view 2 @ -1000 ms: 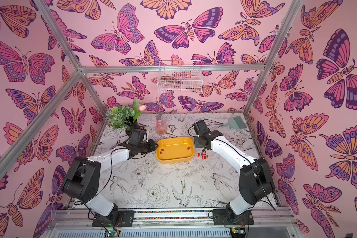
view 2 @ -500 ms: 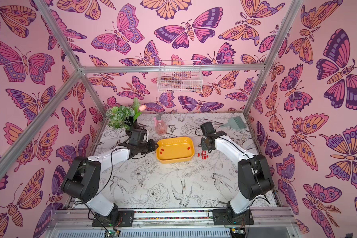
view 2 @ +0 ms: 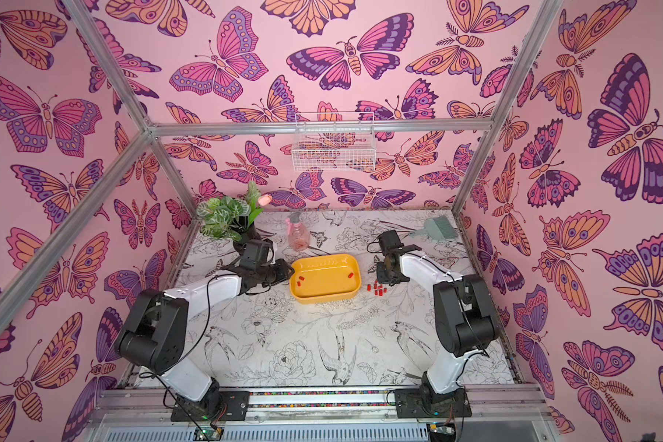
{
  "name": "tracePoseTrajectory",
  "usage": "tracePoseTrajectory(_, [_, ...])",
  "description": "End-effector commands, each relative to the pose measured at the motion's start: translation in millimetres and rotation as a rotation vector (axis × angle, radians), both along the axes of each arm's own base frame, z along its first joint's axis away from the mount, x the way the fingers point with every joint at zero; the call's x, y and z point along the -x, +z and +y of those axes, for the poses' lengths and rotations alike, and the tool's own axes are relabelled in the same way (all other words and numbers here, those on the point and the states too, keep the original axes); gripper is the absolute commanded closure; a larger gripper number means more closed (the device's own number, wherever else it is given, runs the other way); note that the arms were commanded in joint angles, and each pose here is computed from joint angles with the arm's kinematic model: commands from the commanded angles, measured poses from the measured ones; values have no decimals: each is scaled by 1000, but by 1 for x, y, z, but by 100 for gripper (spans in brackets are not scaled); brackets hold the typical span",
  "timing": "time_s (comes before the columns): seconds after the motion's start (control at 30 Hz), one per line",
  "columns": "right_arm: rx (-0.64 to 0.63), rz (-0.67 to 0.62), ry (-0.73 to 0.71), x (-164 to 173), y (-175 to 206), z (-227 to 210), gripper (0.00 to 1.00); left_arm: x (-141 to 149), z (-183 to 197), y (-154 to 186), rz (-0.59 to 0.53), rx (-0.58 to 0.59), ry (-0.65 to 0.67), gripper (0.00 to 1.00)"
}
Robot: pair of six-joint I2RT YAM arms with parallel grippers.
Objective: Take the screw protection sleeves out of the storage box
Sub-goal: Place the screw protection sleeve at the center of the board.
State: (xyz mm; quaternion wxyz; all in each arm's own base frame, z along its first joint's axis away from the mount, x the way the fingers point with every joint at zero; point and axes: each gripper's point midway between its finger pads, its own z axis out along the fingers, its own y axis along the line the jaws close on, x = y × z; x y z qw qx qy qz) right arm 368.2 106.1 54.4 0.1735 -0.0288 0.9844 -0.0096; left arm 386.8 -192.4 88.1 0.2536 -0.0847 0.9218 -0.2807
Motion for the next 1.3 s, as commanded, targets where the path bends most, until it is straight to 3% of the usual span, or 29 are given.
tracePoseTrajectory(0.0, [-29,6,11,-7,-2,4,91,0,-3,-2,6,-10,-18,69])
tracePoseTrajectory(1.27, [-59,91,-12,-20,-30,8,89,1,-4,-3,5,-17,-21,69])
